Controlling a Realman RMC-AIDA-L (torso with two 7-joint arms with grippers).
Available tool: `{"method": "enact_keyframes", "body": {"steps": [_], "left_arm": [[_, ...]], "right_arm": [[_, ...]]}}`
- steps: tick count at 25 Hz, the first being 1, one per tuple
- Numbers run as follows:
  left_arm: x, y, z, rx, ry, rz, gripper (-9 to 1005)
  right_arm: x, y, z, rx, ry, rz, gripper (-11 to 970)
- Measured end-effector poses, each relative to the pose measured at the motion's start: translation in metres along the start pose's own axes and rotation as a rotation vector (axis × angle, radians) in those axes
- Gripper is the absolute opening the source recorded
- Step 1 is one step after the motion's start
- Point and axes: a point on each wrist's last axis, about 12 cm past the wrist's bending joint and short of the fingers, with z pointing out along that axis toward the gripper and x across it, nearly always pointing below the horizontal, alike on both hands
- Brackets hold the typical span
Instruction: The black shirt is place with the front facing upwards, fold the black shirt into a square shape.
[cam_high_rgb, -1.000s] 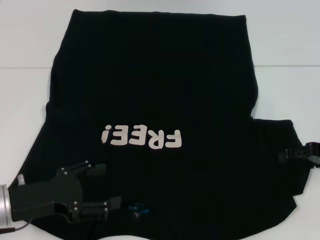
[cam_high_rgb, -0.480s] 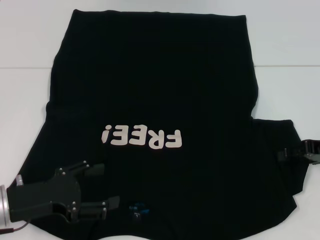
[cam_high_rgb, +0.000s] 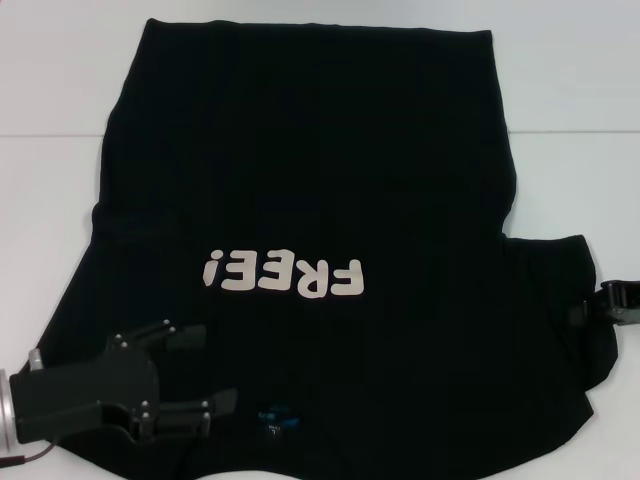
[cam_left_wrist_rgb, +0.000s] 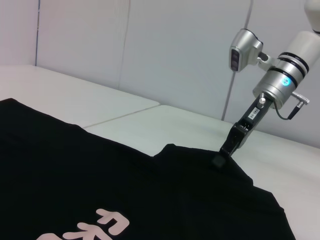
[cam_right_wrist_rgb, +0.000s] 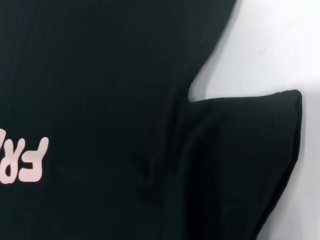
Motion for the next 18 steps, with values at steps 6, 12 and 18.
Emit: {"method": "enact_keyframes", "body": {"steps": [6,12,18], "left_arm": [[-0.001,0.000,-0.002,-0.007,-0.008,-0.003,934],[-0.001,0.000,-0.002,-0.006,-0.009,-0.007,933],[-0.001,0.000,-0.002,-0.001,-0.013,-0.010,933]], "right_arm": [[-0.003,-0.001,-0.003,0.007,-0.005,-0.009,186],[-0.006,-0.007,-0.015,0.021,-0.045,-0.009,58],[-0.012,-0.008,-0.036,-0.014,-0.124,-0.013,30]]}}
